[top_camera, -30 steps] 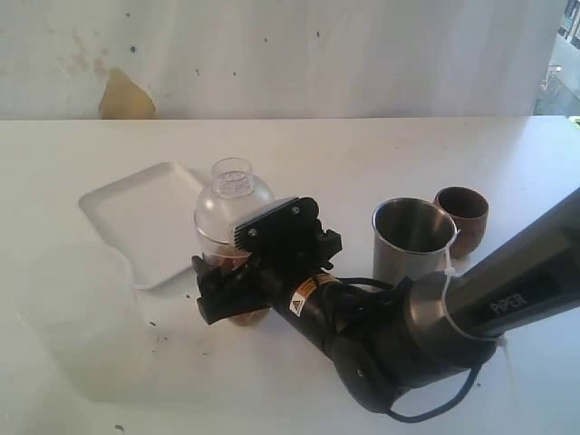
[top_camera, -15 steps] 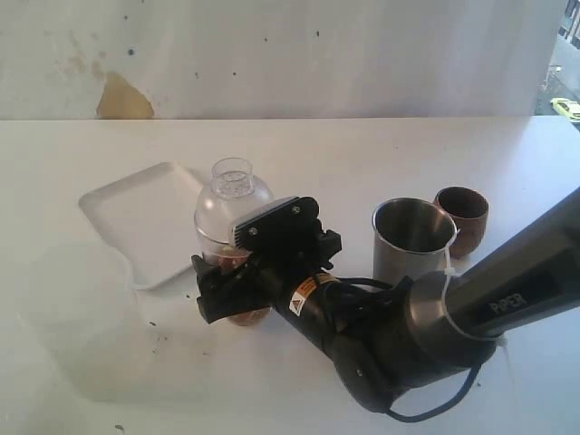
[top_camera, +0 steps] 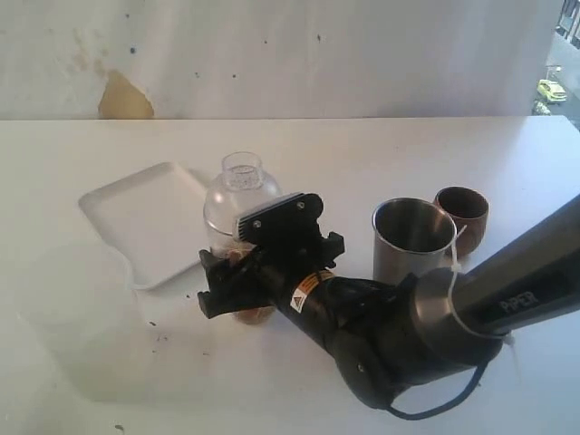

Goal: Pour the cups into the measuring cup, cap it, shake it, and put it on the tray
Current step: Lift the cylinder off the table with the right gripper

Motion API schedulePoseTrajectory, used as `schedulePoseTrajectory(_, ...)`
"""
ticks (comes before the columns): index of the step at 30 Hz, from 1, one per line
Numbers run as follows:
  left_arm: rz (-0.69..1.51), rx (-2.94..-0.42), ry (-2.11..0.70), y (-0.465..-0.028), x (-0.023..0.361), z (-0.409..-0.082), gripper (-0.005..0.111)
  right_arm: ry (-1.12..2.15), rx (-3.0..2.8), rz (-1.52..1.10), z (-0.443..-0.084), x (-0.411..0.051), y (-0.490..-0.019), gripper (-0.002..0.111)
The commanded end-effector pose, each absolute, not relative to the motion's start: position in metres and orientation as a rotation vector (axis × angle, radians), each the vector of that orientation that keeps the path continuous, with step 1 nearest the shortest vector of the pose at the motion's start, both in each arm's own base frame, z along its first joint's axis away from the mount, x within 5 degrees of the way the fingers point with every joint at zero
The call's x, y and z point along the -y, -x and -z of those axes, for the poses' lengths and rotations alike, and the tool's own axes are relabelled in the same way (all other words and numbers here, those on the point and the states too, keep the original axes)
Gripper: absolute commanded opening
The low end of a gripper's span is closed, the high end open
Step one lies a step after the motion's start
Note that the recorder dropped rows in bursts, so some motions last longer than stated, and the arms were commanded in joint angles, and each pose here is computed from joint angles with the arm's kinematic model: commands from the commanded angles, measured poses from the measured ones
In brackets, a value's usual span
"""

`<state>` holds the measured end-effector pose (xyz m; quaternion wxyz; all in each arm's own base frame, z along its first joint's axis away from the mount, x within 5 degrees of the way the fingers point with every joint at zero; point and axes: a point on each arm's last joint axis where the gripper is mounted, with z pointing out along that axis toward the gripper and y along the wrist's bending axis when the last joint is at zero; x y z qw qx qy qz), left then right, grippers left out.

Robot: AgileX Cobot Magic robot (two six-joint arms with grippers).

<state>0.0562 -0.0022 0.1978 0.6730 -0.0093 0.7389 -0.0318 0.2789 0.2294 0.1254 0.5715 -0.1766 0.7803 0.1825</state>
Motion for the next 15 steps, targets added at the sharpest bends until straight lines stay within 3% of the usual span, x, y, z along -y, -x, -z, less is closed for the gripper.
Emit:
schedulePoseTrajectory(1,0.075,-1.656,0.029,-0.056,0.002,-0.198,0.001,0.380,-1.764,-0.451,-0.138,-0.229,-0.280,0.000)
schedulePoseTrajectory(5,0.075,-1.656,0.029,-0.056,0.002,-0.198,0.001,0.538,-1.530,-0.566,-0.210,-0.235,-0.264,0.000)
schedulePoseTrajectory(9,0.075,-1.656,0.029,-0.056,0.002,-0.198,0.001,0.270,-1.518,-0.516,-0.269,-0.196,-0.265,0.000)
schedulePoseTrajectory(10,0.075,-1.656,0.029,-0.056,0.002,-0.198,0.001,0.374,-1.561,-0.531,-0.270,-0.202,-0.261,0.000)
schedulePoseTrajectory(11,0.075,-1.656,0.029,-0.056,0.002,-0.198,0.001,0.768,-1.599,-0.482,-0.268,-0.228,-0.243,0.000)
schedulePoseTrajectory(12,0.075,-1.656,0.029,-0.056,0.002,-0.198,0.001,0.849,-1.606,-0.460,-0.269,-0.235,-0.238,0.000)
schedulePoseTrajectory(14,0.075,-1.656,0.029,-0.056,0.002,-0.198,0.001,0.656,-1.609,-0.441,-0.279,-0.229,-0.248,0.000)
schedulePoseTrajectory(15,0.075,-1.656,0.029,-0.056,0.002,-0.198,0.001,0.346,-1.593,-0.501,-0.289,-0.213,-0.262,0.000)
